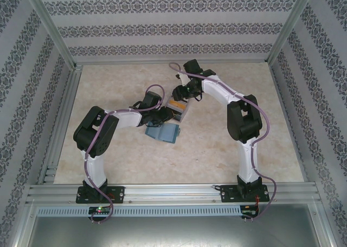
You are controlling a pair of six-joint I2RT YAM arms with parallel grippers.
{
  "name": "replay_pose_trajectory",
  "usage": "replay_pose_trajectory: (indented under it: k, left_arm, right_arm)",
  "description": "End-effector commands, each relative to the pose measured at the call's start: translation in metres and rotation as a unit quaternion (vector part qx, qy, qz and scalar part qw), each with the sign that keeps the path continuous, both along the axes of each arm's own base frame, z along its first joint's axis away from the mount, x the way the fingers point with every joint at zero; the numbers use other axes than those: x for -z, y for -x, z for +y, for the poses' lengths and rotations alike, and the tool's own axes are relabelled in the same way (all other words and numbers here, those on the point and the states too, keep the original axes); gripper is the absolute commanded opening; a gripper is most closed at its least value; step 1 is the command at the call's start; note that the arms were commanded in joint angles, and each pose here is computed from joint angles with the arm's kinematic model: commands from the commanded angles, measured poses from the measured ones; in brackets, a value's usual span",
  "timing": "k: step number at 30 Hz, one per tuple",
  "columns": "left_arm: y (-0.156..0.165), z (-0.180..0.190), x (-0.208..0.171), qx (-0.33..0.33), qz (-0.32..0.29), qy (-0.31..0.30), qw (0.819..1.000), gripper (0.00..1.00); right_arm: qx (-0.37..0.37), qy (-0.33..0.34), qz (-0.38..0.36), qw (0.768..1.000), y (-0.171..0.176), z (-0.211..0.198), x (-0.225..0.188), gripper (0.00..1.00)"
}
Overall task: Put the credit cards into the card holder
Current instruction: Pick up the credit card from the storage box.
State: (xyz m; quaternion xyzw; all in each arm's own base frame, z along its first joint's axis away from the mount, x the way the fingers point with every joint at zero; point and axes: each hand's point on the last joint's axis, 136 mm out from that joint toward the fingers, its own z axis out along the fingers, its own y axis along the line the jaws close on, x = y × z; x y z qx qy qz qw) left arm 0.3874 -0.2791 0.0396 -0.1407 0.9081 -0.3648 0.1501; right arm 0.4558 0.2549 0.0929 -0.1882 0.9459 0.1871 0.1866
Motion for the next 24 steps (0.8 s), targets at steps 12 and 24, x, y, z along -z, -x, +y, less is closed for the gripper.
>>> replay_pose_trajectory:
  k: [12,24]
  left_arm:
    - [-0.002,-0.004,0.009,-0.003,0.003,0.006,1.0,0.27]
    - [0.0,-0.004,0.011,-0.004,0.006,0.007,1.0,0.27]
  right_arm:
    - [-0.029,-0.05,-0.009,0.998,0.02,0.018,-0.037,0.57]
    - [-0.018,-0.052,0.002,0.999,0.017,0.009,-0.029,0.53]
